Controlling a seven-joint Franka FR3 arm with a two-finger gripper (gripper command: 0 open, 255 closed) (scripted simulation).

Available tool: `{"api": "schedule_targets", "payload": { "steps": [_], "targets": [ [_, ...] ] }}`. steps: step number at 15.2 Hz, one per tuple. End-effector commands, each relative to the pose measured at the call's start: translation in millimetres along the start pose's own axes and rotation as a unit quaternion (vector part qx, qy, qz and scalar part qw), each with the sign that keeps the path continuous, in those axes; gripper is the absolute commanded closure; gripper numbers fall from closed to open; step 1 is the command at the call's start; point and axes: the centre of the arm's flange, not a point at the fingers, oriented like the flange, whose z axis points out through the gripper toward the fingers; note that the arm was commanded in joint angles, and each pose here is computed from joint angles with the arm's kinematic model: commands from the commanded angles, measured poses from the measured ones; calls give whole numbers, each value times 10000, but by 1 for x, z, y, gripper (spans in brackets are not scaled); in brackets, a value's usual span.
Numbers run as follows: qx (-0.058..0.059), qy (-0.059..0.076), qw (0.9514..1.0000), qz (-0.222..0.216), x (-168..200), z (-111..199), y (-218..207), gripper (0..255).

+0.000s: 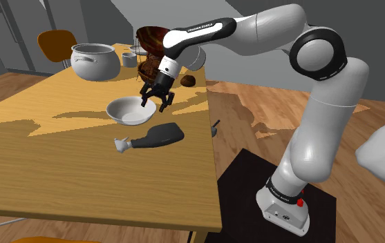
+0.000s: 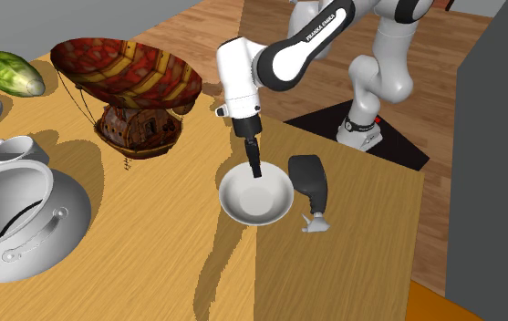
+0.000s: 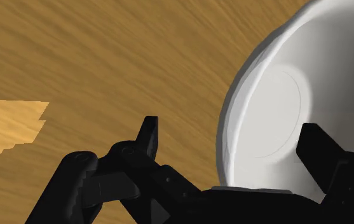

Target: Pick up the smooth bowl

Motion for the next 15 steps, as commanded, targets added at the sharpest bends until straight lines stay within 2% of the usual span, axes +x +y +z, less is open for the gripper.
{"api": "schedule_targets", "payload": {
  "steps": [1, 10, 15],
  "targets": [
    [1, 3, 10000, -1, 0, 1, 1, 255],
    [1, 3, 10000, -1, 0, 1, 1, 255],
    [1, 3, 10000, -1, -3, -21, -13, 255]
  ]
}}
